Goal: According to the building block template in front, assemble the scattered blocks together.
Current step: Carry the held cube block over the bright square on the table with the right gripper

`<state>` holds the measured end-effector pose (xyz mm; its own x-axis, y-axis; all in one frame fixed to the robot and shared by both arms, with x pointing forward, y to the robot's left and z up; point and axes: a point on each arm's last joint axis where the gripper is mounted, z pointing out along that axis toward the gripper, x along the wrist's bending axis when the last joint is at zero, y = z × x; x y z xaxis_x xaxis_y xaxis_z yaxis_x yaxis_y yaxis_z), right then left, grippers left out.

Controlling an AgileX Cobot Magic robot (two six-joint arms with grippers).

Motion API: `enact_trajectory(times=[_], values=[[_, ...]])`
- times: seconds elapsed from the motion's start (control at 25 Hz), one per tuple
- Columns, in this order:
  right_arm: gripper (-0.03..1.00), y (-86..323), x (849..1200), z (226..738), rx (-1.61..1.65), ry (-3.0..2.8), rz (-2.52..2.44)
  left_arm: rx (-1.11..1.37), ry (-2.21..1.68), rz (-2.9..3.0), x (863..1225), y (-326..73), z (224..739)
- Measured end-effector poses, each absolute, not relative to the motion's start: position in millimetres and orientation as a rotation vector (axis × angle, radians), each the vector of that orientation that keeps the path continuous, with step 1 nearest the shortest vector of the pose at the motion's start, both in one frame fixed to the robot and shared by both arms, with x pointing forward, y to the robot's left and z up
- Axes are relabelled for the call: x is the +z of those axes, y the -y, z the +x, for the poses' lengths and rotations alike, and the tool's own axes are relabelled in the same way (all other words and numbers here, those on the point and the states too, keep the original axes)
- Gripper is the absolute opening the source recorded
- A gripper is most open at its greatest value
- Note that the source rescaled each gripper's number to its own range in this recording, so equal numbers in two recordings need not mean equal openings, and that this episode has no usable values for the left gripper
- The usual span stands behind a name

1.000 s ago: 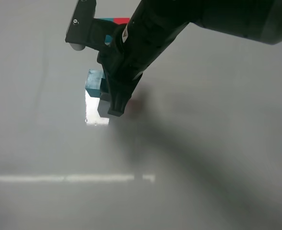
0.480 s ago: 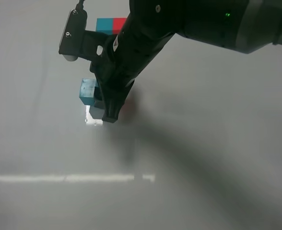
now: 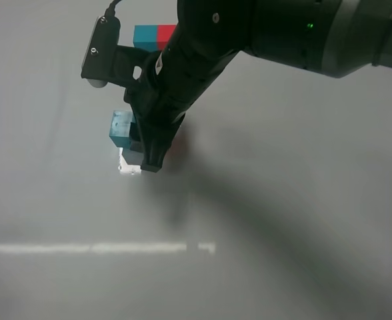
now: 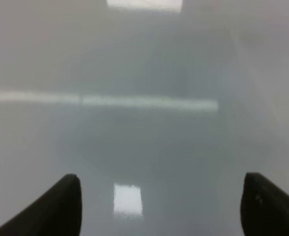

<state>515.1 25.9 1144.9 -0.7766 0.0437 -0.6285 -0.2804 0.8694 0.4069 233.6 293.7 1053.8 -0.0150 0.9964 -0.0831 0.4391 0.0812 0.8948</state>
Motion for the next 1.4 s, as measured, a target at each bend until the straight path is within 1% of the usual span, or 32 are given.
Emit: enact_trajectory(times=[0.72, 0.8, 0.92, 1.0, 1.04, 1.08, 1.16, 1.2, 1.28, 1.36, 1.4], values=[[0.05, -25.8, 1145.3, 515.6, 0.624, -2.364, -0.223, 0.895, -1.566, 1.474, 1053.8, -293.7, 233.6], [0.07, -26.1, 1145.6, 515.7, 0.628, -2.36, -0.224, 0.895, -1.566, 1.474, 1053.8, -293.7, 233.6], [0.07, -26.1, 1145.6, 515.7, 0.628, -2.36, -0.224, 0.895, -1.566, 1.474, 1053.8, -293.7, 233.6], [0.11, -26.2, 1145.6, 515.7, 0.63, -2.36, -0.223, 0.895, -1.566, 1.474, 1053.8, -293.7, 233.6], [0.15, -26.2, 1145.6, 515.7, 0.63, -2.36, -0.223, 0.895, -1.566, 1.474, 1053.8, -293.7, 233.6], [0.24, -26.4, 1145.9, 515.8, 0.634, -2.357, -0.222, 0.895, -1.566, 1.474, 1053.8, -293.7, 233.6], [0.47, -26.7, 1146.2, 515.9, 0.638, -2.352, -0.222, 0.895, -1.566, 1.474, 1053.8, -293.7, 233.6], [0.6, -26.8, 1146.3, 516.0, 0.639, -2.351, -0.223, 0.895, -1.566, 1.474, 1053.8, -293.7, 233.6], [0.79, -27.1, 1146.7, 516.1, 0.643, -2.346, -0.225, 0.895, -1.566, 1.474, 1053.8, -293.7, 233.6], [0.9, -27.1, 1146.9, 516.3, 0.642, -2.342, -0.229, 0.895, -1.566, 1.474, 1053.8, -293.7, 233.6], [0.93, -27.1, 1146.9, 516.3, 0.642, -2.342, -0.229, 0.895, -1.566, 1.474, 1053.8, -293.7, 233.6]])
